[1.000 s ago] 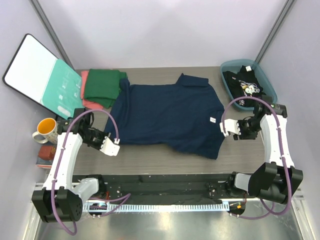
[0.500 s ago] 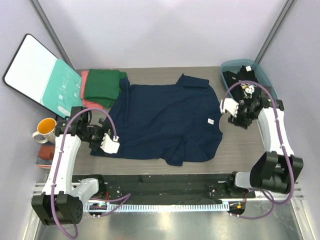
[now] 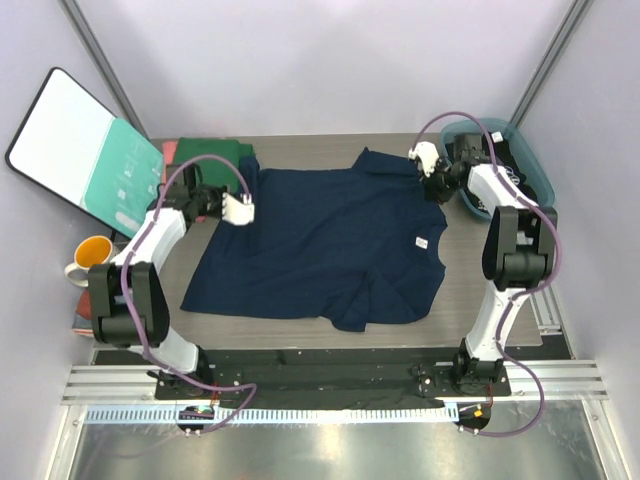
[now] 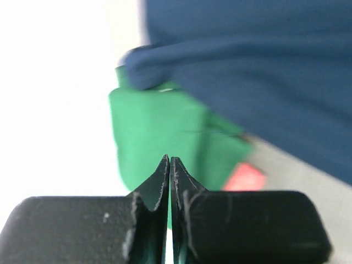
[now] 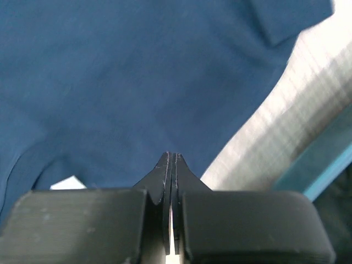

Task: Fold and stack the t-shirts
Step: Flatten out the tshirt

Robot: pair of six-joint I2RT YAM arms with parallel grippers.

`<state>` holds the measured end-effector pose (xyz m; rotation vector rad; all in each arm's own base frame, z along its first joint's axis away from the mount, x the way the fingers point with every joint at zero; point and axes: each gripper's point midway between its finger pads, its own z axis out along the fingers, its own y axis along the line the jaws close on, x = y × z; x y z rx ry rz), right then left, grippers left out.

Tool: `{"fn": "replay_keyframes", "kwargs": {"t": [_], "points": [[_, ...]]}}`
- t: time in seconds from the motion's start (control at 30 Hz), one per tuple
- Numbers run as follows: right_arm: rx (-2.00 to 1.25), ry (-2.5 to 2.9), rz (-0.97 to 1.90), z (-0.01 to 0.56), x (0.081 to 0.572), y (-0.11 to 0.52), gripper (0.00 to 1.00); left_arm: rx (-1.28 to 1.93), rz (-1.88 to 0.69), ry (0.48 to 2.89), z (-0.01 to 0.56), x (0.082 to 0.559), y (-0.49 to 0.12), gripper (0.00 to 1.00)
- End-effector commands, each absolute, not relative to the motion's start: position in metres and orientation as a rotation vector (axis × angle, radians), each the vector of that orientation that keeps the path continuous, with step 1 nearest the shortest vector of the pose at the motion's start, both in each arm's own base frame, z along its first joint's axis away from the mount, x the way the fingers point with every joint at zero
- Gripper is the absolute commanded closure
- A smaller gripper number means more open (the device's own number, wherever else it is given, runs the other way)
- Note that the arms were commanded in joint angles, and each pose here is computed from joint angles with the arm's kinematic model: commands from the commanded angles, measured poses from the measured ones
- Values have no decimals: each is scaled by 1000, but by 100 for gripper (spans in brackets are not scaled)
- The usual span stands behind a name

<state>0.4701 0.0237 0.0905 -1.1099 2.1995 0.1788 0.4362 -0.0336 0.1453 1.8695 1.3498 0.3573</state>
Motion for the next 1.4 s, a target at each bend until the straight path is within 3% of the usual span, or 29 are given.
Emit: {"fn": "replay_keyframes", "kwargs": {"t": [0.0,0.43,1.0,1.37], "points": [[-993,2159,160,107,509,34,99,1746,529,1291,184,487,-27,100],[-1065,2295,23,42,497,15,99,1795,487,1208,164,511,-66,100],[-1059,2425,-409,34,475,-68,99,1822,534,1164,151,525,-68,100],[-1086,2415,-469,45,467,-78,98,1850,490,1153,132,523,-83,100]]}}
